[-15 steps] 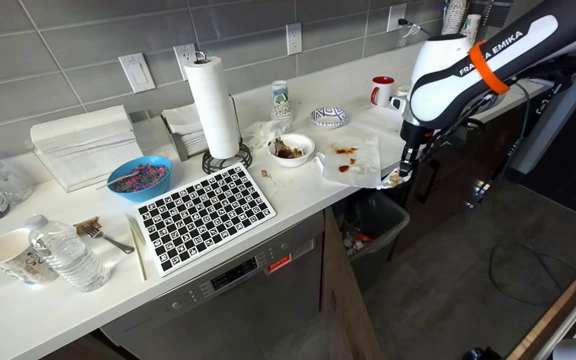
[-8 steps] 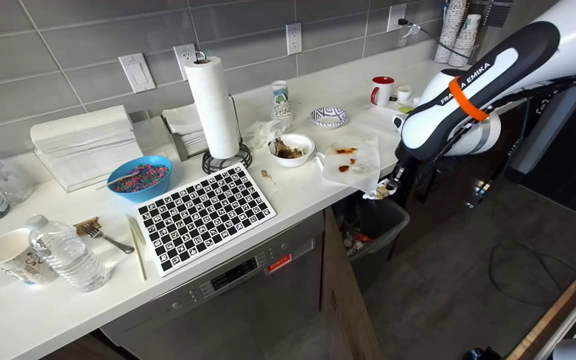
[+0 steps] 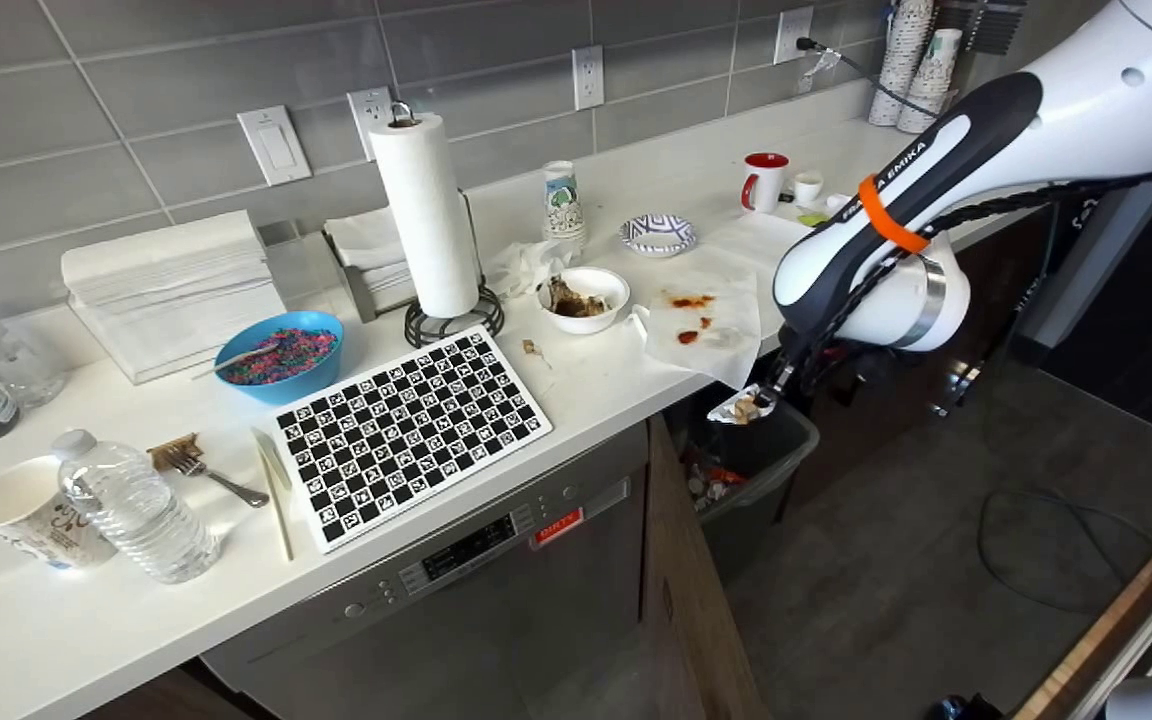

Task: Put the packet inside the trash can

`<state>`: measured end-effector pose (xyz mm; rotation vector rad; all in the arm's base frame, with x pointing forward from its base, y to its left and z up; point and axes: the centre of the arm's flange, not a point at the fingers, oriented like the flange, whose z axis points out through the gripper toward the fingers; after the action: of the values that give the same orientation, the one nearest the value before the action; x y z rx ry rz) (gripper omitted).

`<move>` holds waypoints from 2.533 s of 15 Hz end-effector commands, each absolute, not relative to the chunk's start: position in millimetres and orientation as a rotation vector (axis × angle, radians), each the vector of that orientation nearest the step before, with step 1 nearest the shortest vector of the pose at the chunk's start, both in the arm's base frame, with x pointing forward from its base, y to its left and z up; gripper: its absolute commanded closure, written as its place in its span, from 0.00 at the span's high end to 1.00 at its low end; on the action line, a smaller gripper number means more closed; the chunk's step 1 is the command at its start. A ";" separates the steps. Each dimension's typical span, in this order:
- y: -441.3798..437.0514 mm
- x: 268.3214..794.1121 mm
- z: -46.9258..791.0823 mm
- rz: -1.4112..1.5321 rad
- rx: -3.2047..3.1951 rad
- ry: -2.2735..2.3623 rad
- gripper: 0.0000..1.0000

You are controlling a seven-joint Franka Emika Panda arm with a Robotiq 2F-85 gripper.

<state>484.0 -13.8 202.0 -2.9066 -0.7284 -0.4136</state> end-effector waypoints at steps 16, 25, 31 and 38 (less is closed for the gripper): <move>-38.9 523.1 136.1 -0.516 -2.955 -0.574 0.01; -42.2 542.6 117.5 -0.584 -3.018 -0.396 0.01; -42.8 547.3 113.3 -0.643 -3.006 -0.357 0.01; -42.4 547.7 111.7 -0.637 -2.986 -0.345 0.06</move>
<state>539.8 -44.2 122.3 -2.9968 -0.3650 -0.6119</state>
